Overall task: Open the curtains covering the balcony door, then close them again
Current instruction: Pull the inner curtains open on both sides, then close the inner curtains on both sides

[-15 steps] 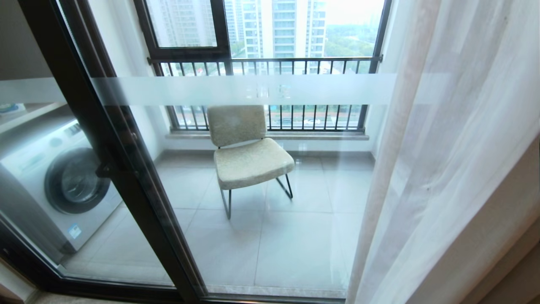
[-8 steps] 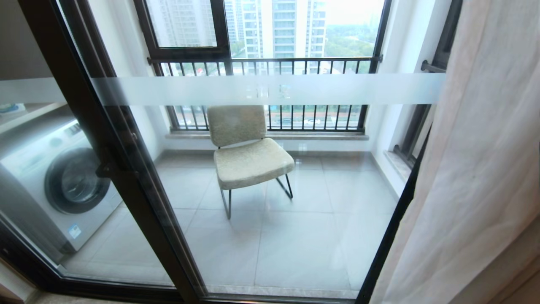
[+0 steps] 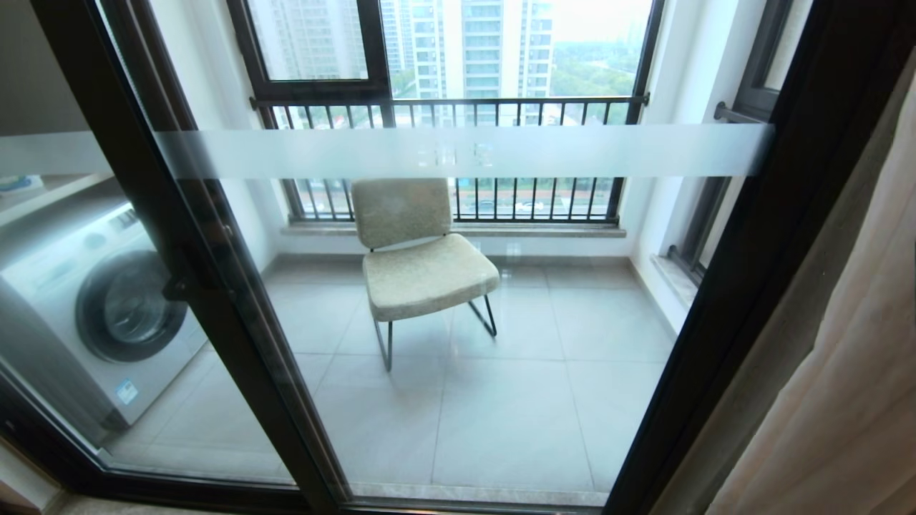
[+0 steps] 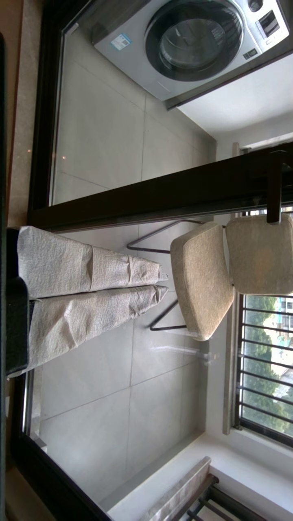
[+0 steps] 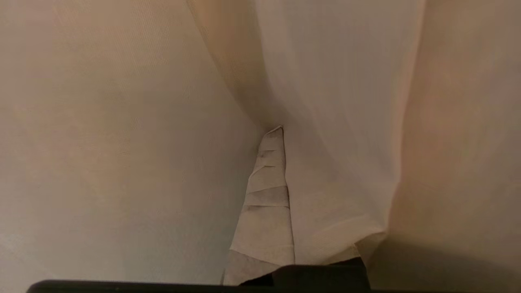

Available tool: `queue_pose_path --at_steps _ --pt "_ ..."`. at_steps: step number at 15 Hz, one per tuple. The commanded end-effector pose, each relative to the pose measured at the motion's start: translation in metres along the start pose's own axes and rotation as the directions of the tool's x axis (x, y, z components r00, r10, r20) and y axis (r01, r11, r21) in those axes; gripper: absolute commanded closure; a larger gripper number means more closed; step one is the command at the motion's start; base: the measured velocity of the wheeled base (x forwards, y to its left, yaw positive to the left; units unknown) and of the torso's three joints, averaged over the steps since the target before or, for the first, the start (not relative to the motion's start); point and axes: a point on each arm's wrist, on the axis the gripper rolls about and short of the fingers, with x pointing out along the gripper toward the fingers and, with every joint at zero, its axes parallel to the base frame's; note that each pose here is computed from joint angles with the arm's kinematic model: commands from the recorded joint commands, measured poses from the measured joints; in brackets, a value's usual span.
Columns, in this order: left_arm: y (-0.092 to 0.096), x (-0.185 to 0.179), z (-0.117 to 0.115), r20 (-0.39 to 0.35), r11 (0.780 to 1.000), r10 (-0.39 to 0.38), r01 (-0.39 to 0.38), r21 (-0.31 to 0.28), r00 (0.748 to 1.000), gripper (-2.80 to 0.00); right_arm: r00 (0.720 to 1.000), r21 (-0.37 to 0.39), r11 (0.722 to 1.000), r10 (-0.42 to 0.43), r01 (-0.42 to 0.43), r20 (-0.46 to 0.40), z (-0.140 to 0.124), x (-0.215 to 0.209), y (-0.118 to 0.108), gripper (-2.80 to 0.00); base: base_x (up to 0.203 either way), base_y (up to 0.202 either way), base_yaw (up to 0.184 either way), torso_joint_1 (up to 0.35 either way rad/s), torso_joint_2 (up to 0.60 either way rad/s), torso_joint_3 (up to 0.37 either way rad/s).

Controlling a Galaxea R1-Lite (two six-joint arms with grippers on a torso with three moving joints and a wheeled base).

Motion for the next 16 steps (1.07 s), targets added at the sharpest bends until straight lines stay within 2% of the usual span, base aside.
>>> queue_pose_path --at_steps 1,6,10,14,16 --pt "0.000 0.000 0.000 0.001 1.000 0.001 -0.001 0.000 1.000 0.00 0.998 -0.010 0.998 -0.059 0.058 -0.039 -0.026 0.026 -0.023 0.00 0.000 0.000 0.000 0.000 0.00 0.000" --pt "0.000 0.000 0.000 0.001 1.000 0.001 -0.001 0.000 1.000 0.00 0.986 -0.034 0.986 -0.163 0.162 -0.044 -0.053 0.057 -0.071 0.00 0.000 0.000 0.000 0.000 0.00 0.000" --pt "0.000 0.000 0.000 0.002 1.000 0.001 -0.001 -0.001 1.000 0.00 0.972 -0.058 0.972 -0.229 0.226 -0.047 -0.066 0.061 -0.100 0.00 0.000 0.000 0.000 0.000 0.00 0.000" --pt "0.000 0.000 0.000 0.001 1.000 0.001 -0.001 0.000 1.000 0.00 0.968 -0.066 0.967 -0.248 0.246 -0.034 -0.060 0.057 -0.108 0.00 0.000 0.000 0.000 0.000 0.00 0.000" --pt "0.000 0.000 0.000 0.001 1.000 0.001 -0.001 0.000 1.000 0.00 0.970 -0.067 0.968 -0.244 0.243 -0.004 -0.044 0.051 -0.105 0.00 0.000 0.000 0.000 0.000 0.00 0.000"
